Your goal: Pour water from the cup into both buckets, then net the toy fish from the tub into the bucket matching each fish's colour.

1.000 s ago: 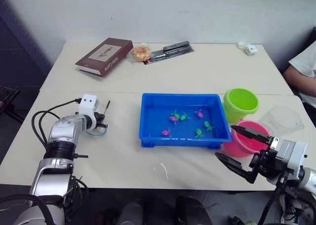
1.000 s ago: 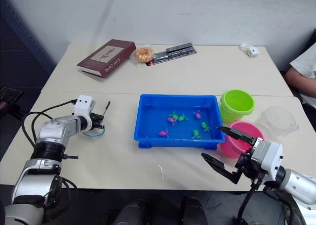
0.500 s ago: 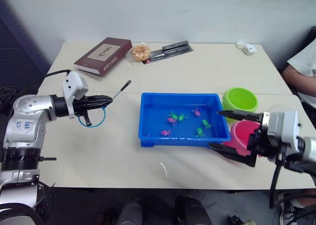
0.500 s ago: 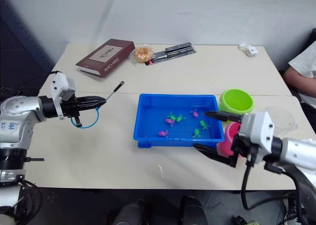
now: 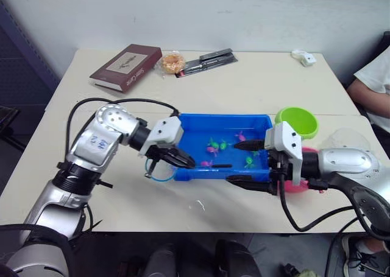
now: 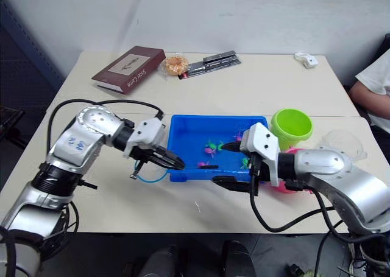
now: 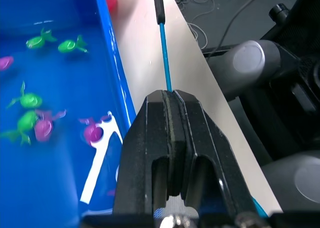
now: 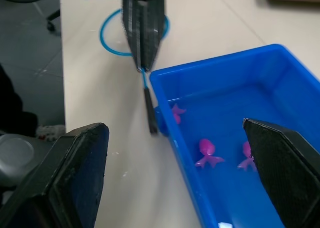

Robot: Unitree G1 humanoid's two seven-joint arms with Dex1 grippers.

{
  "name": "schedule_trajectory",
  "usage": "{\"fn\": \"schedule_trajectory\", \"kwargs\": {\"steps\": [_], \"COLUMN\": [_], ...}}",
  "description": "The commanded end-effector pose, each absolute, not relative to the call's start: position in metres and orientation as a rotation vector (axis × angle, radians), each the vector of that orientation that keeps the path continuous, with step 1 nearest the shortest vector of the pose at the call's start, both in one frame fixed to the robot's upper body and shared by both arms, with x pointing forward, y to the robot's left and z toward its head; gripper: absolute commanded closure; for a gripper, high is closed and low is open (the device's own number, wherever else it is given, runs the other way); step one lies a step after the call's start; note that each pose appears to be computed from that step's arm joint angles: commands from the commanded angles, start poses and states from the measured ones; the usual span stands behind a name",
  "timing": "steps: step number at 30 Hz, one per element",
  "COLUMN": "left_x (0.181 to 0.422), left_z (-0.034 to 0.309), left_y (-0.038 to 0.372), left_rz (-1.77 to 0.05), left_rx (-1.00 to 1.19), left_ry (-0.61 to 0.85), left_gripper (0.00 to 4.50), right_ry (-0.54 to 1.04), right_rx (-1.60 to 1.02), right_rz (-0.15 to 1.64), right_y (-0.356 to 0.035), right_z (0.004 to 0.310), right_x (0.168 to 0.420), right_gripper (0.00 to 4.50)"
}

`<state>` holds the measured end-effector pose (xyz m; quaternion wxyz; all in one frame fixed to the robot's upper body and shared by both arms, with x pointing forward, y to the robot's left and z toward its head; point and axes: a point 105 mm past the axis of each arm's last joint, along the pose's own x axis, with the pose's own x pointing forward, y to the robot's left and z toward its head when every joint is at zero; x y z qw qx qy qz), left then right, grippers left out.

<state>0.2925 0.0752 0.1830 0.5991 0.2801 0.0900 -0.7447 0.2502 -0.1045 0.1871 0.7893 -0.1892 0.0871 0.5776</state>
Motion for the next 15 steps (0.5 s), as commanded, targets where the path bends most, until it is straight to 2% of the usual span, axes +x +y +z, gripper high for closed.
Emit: {"fn": "schedule_trajectory", "kwargs": {"steps": [1, 15], "left_x": [0.295, 0.285], "left_z": [0.189, 0.182], "left_y": [0.071, 0.063], "left_rz": [-1.714, -1.751], "left_rx": [0.68, 0.659], "left_ry": [0.172, 0.172], "left_gripper": [4.43, 4.43], "right_ry": [0.191, 0.18], "right_rx": [-0.415, -0.369], "right_rz": [1.273, 1.295], "right_y": [-0.096, -0.08], "right_z": [0.187, 0.18], "right_x": [0.248, 0.256], "right_gripper": [0.0, 0.0]}}
